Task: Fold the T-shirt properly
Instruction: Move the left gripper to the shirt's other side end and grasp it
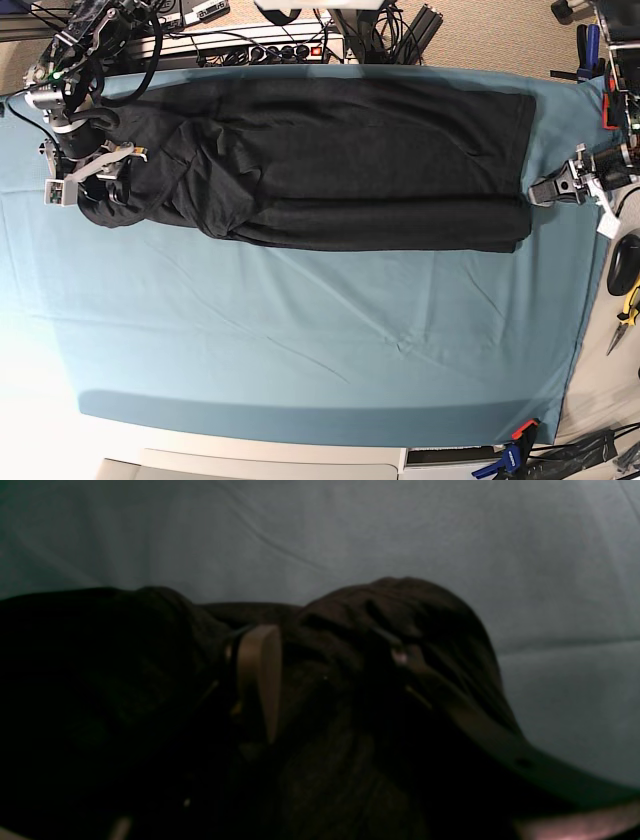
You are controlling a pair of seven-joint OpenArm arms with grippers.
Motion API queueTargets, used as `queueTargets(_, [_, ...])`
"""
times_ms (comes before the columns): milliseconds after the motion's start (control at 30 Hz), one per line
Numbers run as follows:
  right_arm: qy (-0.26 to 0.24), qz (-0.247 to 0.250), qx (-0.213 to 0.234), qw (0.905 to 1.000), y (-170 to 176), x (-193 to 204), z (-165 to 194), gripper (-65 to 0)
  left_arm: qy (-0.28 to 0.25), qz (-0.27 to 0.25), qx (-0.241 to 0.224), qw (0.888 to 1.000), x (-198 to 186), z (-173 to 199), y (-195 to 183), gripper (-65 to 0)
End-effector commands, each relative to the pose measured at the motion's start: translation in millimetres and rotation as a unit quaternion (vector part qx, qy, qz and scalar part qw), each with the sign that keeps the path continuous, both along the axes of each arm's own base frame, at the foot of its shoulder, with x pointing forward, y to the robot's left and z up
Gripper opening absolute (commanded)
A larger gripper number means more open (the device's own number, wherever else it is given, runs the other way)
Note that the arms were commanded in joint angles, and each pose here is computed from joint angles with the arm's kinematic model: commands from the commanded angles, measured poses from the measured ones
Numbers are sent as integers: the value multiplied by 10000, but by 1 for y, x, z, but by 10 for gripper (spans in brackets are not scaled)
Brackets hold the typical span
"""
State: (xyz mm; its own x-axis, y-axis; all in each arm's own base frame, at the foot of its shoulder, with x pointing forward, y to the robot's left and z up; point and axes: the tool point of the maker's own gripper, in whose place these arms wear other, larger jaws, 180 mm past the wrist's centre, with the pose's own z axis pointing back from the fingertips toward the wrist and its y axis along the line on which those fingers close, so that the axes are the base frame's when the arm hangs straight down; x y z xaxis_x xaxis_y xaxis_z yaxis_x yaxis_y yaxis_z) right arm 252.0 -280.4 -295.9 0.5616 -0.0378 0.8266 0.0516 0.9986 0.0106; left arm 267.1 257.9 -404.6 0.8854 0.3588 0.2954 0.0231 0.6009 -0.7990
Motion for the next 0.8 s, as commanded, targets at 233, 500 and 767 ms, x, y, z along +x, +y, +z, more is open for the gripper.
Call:
queueTargets(233, [-255, 40, -108, 9996, -2, 5, 15, -374, 429, -449, -324, 9975, -20, -27, -52, -315])
queueTargets(500, [-248, 41, -110, 9996, -2, 5, 14, -374, -455, -1132, -106, 9925, -3, 6, -74, -315])
queueTargets(767, [-252, 41, -110, 9996, -2, 5, 15, -374, -941, -1126, 147, 9891, 18, 31, -80, -315])
